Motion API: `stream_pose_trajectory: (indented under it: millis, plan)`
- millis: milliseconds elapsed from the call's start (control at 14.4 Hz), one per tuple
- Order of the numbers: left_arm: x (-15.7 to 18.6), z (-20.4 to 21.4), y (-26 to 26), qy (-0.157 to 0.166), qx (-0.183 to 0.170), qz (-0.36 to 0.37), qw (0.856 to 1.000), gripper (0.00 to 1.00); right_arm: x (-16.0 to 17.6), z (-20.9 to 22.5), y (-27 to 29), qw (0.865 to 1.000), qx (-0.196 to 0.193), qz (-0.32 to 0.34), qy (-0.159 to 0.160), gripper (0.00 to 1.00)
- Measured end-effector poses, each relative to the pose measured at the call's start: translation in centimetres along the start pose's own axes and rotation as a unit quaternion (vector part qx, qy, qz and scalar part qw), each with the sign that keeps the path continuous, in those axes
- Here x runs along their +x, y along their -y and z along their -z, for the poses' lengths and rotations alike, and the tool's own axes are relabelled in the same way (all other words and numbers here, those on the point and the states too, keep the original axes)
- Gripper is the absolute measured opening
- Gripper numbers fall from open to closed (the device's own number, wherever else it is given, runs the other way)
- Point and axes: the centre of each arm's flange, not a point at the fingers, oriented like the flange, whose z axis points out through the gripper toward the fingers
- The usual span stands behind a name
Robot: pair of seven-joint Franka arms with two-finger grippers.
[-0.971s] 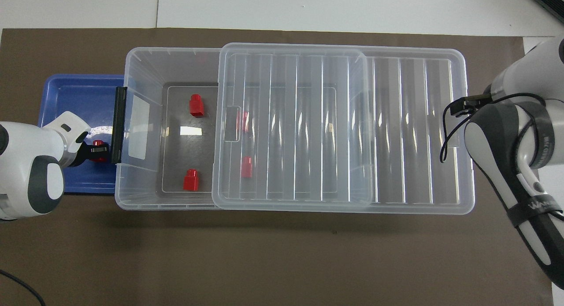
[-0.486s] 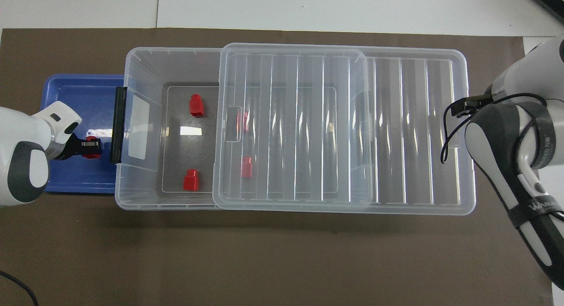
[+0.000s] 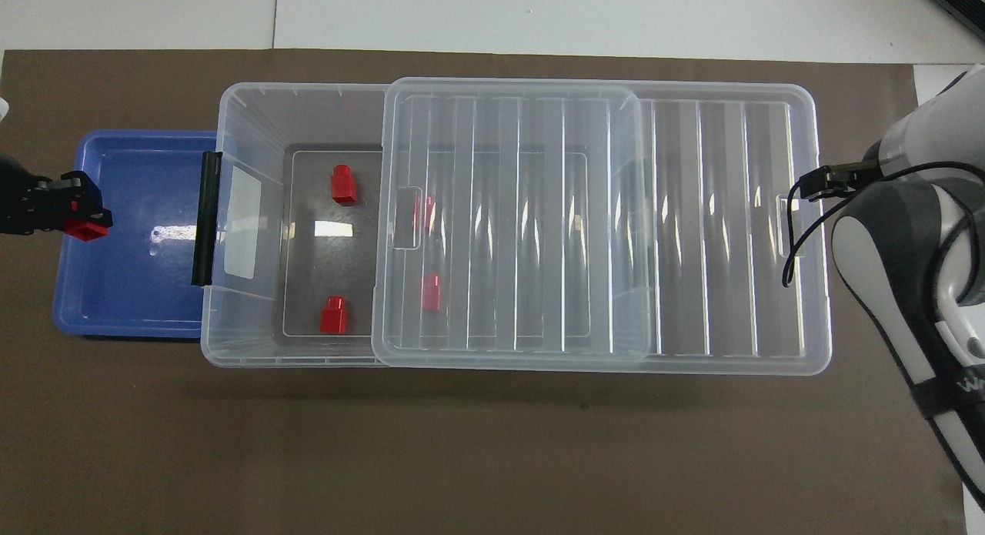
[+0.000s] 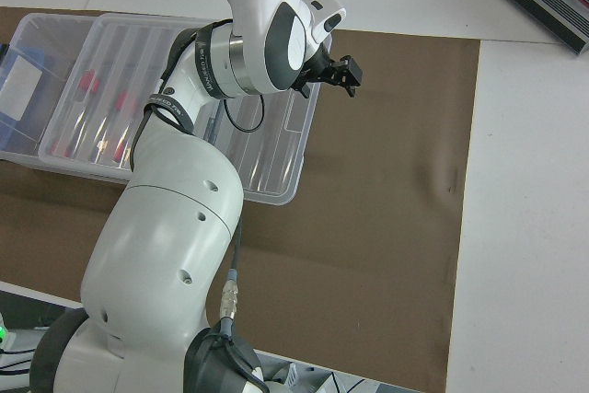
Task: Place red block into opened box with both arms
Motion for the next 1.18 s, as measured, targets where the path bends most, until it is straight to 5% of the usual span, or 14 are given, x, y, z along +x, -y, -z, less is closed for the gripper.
stream_pose_trajectory:
  millis: [555,763,1180]
  plan:
    - [-3.6,-0.5,-16.1,-0.043,-0.041,0.124,0.991,0.34,-4.1,10.6,-2.8,0.997,0.059,-0.042,0.016,1.00]
    - [-4.6,-4.3,-18.4,-0.050,-0.046,0.115,0.991,0.34,-4.9,11.6,-4.4,0.993,0.090,-0.062,0.039,1.00]
    - [-6.9,-12.0,-19.7,-0.061,-0.020,0.083,0.994,0.34,-5.4,11.3,-4.3,0.991,0.090,-0.074,0.062,1.00]
